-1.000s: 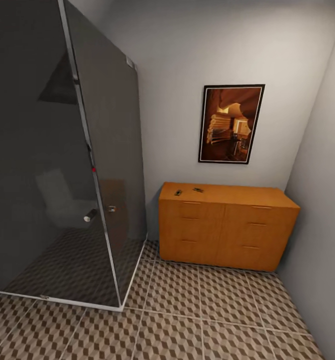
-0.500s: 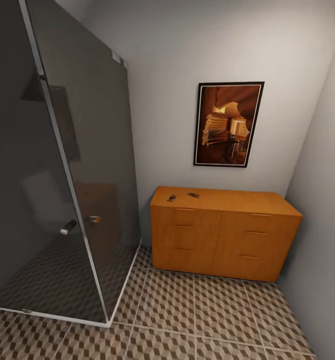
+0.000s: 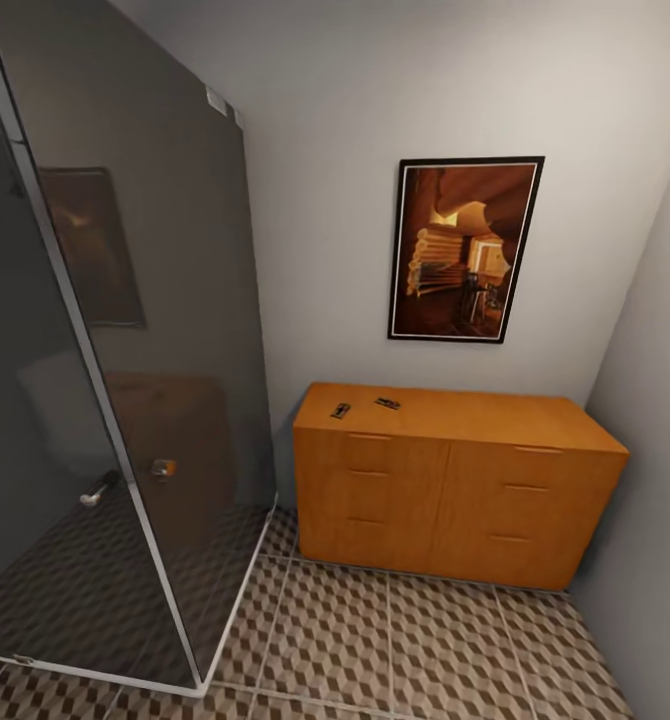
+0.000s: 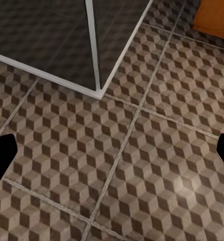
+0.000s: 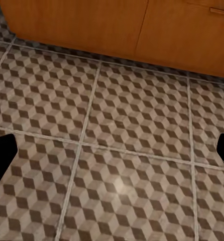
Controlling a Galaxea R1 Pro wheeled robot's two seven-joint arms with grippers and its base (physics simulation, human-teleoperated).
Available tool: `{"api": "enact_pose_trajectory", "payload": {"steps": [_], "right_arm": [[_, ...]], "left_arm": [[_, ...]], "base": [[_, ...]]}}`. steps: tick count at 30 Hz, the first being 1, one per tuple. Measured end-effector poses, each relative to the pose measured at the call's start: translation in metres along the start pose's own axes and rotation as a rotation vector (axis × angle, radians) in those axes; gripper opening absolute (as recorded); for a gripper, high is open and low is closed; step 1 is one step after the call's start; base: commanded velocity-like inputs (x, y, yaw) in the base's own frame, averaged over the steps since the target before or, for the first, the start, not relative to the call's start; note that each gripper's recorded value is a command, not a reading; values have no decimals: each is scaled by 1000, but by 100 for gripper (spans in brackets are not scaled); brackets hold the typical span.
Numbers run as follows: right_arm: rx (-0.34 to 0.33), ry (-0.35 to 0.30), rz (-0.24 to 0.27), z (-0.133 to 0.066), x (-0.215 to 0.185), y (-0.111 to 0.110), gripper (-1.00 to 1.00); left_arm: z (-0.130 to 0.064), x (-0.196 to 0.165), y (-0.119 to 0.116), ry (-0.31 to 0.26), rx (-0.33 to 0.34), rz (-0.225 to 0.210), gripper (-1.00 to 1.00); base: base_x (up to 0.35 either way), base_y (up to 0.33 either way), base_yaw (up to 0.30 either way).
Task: Take the four mousetraps from the cabinet in the bathroom and place them on the bathroom floor. Make sure all four end up on the same floor surface, and ensure that at least two of them are either under or directly next to the same bathroom sink.
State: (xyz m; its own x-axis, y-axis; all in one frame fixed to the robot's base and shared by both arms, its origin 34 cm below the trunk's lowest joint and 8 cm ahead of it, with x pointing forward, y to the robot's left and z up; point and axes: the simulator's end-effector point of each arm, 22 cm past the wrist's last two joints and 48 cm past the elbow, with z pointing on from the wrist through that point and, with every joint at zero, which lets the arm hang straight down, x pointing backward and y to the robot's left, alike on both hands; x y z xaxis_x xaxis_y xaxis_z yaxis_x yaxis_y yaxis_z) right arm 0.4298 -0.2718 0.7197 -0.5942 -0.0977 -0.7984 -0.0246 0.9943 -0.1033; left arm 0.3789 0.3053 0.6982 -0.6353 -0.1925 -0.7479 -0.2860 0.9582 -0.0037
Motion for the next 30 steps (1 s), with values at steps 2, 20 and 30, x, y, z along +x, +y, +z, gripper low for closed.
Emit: {"api": "enact_pose_trajectory", "payload": {"steps": [2, 20, 30], "right_arm": [[0, 0, 0, 0, 0, 0, 100], [0, 1, 0, 0, 1, 0, 100], [0, 1, 0, 0, 1, 0, 100]], "left_arm": [[0, 0, -1, 0, 1, -1, 100], [0, 1, -3, 3, 3, -2, 100], [-1, 1, -3, 3, 2, -3, 100]], "base": [[326, 0, 0], [309, -159, 0], [291, -213, 0]]}}
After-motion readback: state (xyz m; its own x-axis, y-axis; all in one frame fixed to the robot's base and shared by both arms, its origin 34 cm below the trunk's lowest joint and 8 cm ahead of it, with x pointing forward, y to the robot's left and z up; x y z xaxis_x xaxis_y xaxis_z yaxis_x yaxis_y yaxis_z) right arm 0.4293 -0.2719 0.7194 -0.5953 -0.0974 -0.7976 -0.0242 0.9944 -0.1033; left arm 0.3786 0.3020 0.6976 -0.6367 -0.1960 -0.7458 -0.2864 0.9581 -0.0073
